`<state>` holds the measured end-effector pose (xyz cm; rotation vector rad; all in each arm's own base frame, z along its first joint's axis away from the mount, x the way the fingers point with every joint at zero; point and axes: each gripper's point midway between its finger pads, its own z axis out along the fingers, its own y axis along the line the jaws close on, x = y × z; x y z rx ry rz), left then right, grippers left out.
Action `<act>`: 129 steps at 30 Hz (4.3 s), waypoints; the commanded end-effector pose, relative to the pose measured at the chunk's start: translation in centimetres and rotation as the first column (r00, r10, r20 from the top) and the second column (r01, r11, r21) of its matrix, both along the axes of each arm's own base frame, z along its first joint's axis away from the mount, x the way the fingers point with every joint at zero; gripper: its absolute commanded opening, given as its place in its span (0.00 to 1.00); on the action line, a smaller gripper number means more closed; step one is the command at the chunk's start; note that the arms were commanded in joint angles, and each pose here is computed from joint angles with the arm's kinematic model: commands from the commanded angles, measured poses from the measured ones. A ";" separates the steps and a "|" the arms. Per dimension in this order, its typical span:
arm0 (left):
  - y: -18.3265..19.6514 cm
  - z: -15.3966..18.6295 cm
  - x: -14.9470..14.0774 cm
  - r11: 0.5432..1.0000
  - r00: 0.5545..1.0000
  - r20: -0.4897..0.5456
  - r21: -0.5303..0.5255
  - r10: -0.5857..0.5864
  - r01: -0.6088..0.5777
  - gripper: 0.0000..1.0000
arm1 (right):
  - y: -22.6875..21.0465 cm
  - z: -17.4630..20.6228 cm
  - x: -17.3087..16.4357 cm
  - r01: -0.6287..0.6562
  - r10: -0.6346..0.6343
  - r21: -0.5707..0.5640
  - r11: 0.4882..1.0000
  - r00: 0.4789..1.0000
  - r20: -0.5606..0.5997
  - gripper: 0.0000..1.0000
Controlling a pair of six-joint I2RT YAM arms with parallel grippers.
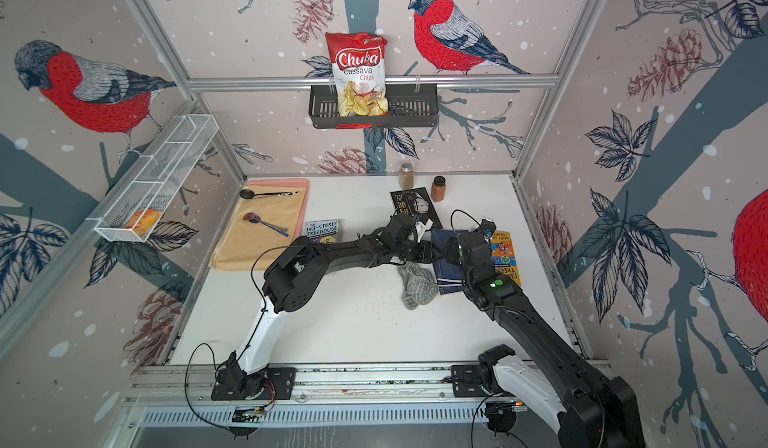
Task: Wipe the cover of the book
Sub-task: Place the book on the book, then move the book to the center of the board, then adjust the book at the center of the board.
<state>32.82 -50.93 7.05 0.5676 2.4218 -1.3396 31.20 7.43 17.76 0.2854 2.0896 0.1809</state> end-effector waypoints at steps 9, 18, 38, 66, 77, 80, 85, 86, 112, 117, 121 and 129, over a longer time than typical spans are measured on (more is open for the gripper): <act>6.5 -1.1 0.5 0.991 0.998 0.055 0.134 0.015 -0.022 0.70 | 2.2 -0.2 2.6 -0.090 0.090 0.010 0.996 0.996 -0.003 0.81; 12.9 2.1 5.2 0.973 0.970 0.144 0.096 0.197 -0.211 0.73 | 4.7 -2.7 10.0 -0.248 0.248 -0.001 0.969 0.966 -0.068 0.80; 15.6 -0.4 9.8 0.913 0.922 0.202 0.179 0.329 -0.365 0.73 | 7.7 -14.1 21.4 -0.380 0.380 0.089 0.921 0.821 -0.425 0.76; 22.4 -2.4 11.6 0.845 0.867 0.194 0.205 0.459 -0.493 0.73 | 18.0 -18.4 13.0 -0.627 0.483 -0.047 0.778 0.644 -0.593 0.66; 24.6 -3.0 12.9 0.839 0.874 0.183 0.249 0.449 -0.483 0.72 | 20.9 -17.3 1.3 -0.701 0.578 0.027 0.713 0.566 -0.588 0.62; 23.6 -3.0 12.3 0.872 0.903 0.149 0.237 0.403 -0.429 0.71 | 22.7 -17.1 -2.2 -0.737 0.632 0.069 0.672 0.523 -0.572 0.63; 21.7 -2.1 11.7 0.918 0.930 0.101 0.153 0.353 -0.365 0.71 | 25.1 -14.9 -5.3 -0.776 0.718 0.130 0.618 0.488 -0.497 0.66; 21.0 -1.8 11.5 0.930 0.938 0.085 0.128 0.336 -0.344 0.70 | 25.4 -14.4 -5.6 -0.784 0.732 0.135 0.605 0.483 -0.481 0.67; 16.4 4.8 10.0 0.918 0.892 0.260 0.042 0.370 -0.393 0.71 | 19.4 -9.4 -3.8 -0.717 0.702 0.084 0.692 0.642 -0.308 0.76; 20.0 6.0 7.1 0.891 0.870 0.277 0.087 0.407 -0.445 0.71 | 16.8 -10.6 -0.9 -0.605 0.596 0.091 0.791 0.729 -0.336 0.76; 23.2 3.1 1.6 0.865 0.875 0.237 0.184 0.422 -0.467 0.71 | 16.3 -11.8 -1.5 -0.591 0.574 0.090 0.802 0.719 -0.392 0.74; 26.8 0.3 -2.4 0.809 0.857 0.215 0.287 0.468 -0.514 0.71 | 15.8 -14.8 -3.9 -0.586 0.555 0.097 0.805 0.685 -0.472 0.73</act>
